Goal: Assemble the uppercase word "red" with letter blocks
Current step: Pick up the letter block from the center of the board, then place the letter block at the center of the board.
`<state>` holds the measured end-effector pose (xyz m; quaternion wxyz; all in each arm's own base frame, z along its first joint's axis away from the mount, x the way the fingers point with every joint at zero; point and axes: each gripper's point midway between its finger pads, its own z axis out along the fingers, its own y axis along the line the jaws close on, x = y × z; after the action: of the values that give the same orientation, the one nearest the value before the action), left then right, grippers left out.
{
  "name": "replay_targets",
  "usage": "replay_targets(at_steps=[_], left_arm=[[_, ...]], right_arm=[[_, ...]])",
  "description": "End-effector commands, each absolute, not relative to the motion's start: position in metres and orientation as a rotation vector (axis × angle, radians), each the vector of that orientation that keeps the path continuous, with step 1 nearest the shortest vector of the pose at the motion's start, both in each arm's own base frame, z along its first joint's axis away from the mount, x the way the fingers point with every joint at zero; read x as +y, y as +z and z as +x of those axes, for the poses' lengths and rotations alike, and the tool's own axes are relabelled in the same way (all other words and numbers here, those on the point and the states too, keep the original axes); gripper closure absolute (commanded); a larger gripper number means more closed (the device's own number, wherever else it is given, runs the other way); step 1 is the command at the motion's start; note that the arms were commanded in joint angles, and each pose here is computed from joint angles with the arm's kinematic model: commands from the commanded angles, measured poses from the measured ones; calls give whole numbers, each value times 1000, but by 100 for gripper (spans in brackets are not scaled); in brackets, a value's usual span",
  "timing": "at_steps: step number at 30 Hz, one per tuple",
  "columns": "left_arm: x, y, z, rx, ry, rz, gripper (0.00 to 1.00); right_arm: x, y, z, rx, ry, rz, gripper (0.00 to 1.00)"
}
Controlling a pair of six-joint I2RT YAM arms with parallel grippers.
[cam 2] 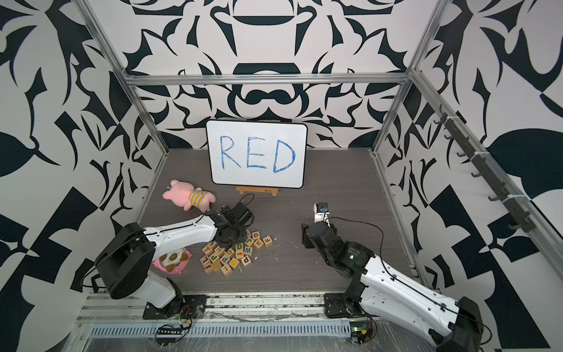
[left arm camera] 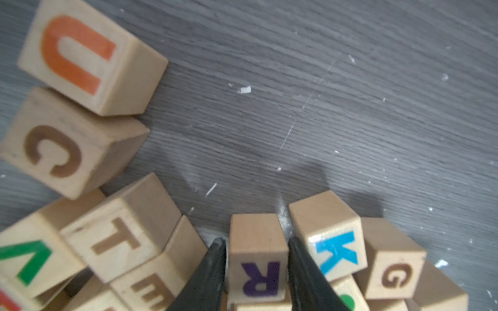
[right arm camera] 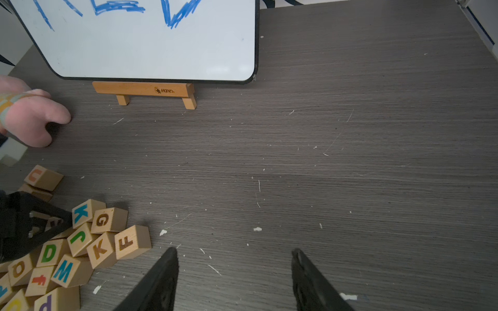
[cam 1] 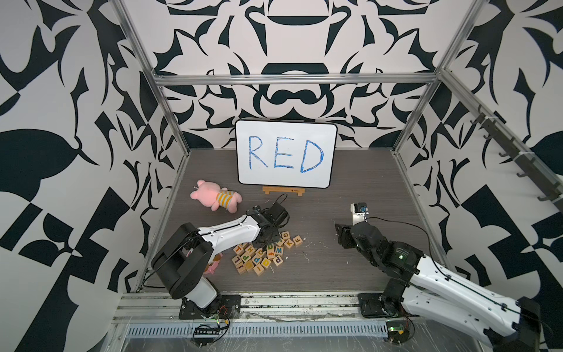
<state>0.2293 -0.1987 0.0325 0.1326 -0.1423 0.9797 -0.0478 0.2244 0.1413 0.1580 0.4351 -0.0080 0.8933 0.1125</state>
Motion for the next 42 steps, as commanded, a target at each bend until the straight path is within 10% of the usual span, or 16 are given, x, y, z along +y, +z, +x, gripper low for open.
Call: replay_targets(at_steps=[1,22,42], left_arm=[[-200,31,231,2845,-146,-411,59],[-185,44,235,2831,-96,-553,71],[-186,82,325,2449,-412,-1351,83]], right_arm=[[145,181,230,2164,323,16,35],[140,183,227,2154,338,38,35],[145,175,231,2189,299,27,35]])
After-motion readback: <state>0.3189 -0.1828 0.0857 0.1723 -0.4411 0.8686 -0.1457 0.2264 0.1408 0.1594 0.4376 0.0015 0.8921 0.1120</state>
